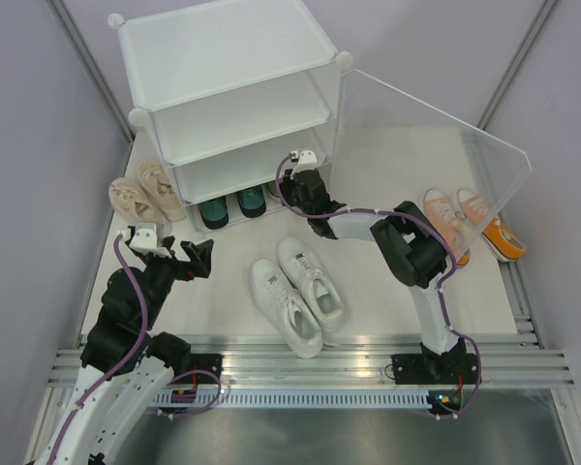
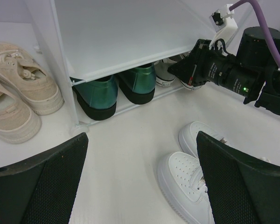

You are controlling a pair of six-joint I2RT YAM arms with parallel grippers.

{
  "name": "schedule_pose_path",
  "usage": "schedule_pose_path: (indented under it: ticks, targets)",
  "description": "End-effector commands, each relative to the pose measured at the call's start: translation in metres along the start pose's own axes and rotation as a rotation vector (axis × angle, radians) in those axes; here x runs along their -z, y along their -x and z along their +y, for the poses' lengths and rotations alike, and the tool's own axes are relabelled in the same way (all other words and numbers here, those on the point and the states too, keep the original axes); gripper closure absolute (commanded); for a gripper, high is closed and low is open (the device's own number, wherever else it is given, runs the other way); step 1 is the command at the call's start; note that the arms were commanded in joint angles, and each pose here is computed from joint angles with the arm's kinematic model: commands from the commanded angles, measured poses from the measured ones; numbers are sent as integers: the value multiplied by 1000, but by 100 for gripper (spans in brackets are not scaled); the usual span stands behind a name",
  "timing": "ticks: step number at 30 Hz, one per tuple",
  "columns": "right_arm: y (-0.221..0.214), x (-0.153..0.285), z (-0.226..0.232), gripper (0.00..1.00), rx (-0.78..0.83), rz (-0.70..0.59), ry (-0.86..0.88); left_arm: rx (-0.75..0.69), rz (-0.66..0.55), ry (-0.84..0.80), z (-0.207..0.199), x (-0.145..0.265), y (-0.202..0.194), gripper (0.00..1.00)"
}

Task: Place and organize the shoes in the shoe cabinet

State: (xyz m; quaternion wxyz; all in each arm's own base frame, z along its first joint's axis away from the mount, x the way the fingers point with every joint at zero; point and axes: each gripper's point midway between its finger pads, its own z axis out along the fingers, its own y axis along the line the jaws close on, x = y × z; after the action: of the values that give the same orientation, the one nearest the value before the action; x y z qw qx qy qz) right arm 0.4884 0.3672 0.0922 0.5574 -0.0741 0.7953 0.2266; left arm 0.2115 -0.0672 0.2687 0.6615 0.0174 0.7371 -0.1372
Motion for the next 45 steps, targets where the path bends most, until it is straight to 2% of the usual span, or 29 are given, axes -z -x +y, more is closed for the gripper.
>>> schedule_pose_path:
  ticks: [1, 16, 19, 20, 21, 23, 26, 39, 43, 45]
  targets:
    - [40, 3, 40, 99, -63, -83, 153, -30, -34, -26, -4, 0, 9, 0]
    - [9, 2, 46, 99, -90, -13, 213, -30, -34, -26, -4, 0, 9, 0]
    - [6, 3, 43, 86, -89, 1, 199, -30, -34, -26, -4, 0, 9, 0]
    - [5, 4, 41, 74, -87, 6, 191, -30, -33, -28, -4, 0, 9, 0]
    - [1, 6, 38, 67, -84, 13, 181, -30, -35, -28, -4, 0, 9, 0]
    - [8, 11, 33, 59, -80, 0, 157, -30, -35, -28, -4, 0, 9, 0]
    - [16, 22, 25, 53, -75, -15, 128, -30, -36, -30, -5, 0, 10, 0]
    - [42, 79, 13, 52, -66, -53, 106, -31, -38, -13, -1, 0, 9, 0]
    - [35, 96, -5, 64, -67, -58, 44, -30, -45, -6, 0, 1, 10, 0]
    - [25, 106, -16, 66, -66, -46, 5, -29, -52, -3, 1, 2, 12, 0]
